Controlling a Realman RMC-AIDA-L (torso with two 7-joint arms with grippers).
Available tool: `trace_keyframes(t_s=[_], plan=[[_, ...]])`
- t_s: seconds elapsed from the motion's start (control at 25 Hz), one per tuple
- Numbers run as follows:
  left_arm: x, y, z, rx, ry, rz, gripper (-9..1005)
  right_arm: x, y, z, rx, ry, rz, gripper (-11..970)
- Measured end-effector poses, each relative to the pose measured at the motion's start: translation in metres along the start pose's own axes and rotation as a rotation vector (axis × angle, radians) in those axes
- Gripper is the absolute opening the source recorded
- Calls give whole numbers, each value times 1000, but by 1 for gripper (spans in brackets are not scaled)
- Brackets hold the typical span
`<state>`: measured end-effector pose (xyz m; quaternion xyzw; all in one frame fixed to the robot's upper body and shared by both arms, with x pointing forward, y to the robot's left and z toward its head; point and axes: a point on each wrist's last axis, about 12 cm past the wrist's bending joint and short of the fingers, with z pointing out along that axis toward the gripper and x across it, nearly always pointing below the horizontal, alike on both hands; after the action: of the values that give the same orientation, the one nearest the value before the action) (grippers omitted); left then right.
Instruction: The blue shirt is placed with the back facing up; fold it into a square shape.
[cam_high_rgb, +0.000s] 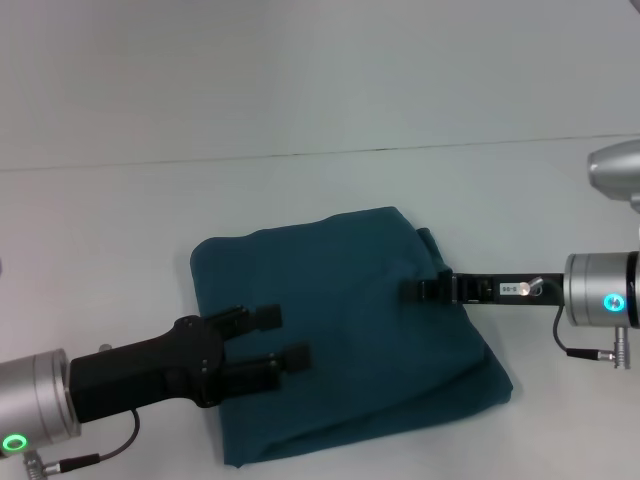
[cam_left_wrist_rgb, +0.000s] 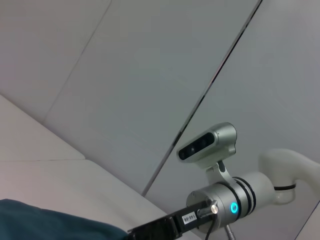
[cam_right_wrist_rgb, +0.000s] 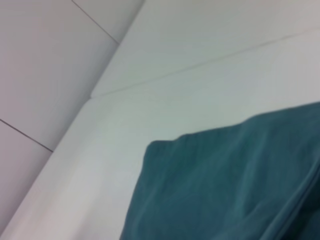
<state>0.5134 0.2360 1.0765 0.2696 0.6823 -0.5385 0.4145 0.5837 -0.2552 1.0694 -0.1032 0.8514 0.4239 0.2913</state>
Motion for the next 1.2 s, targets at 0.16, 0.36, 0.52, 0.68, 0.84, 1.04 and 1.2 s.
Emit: trace_keyframes(t_s=[0.16, 0.36, 0.52, 0.68, 0.84, 1.04, 1.2], plan=[[0, 0, 0, 1, 0, -4, 888, -4, -1, -10, -5, -32, -14, 35], [0, 0, 0, 0, -3, -14, 888, -7, 0, -20, -12, -61, -32, 35], [-1, 0, 0, 2, -4, -15, 887, -8, -1, -23, -6, -67, -28, 35], [-2, 1, 1, 0, -3, -16, 887, -4, -7, -25, 26, -75, -11, 34], [-1, 1, 1, -1, 0, -22, 887, 3, -16, -28, 72, -91, 11, 34], [-2, 1, 1, 0, -3, -21, 887, 12, -26, -36, 130, -122, 39, 75], [-4, 4, 1, -22, -7, -18, 887, 11, -32, -40, 166, -142, 53, 108]])
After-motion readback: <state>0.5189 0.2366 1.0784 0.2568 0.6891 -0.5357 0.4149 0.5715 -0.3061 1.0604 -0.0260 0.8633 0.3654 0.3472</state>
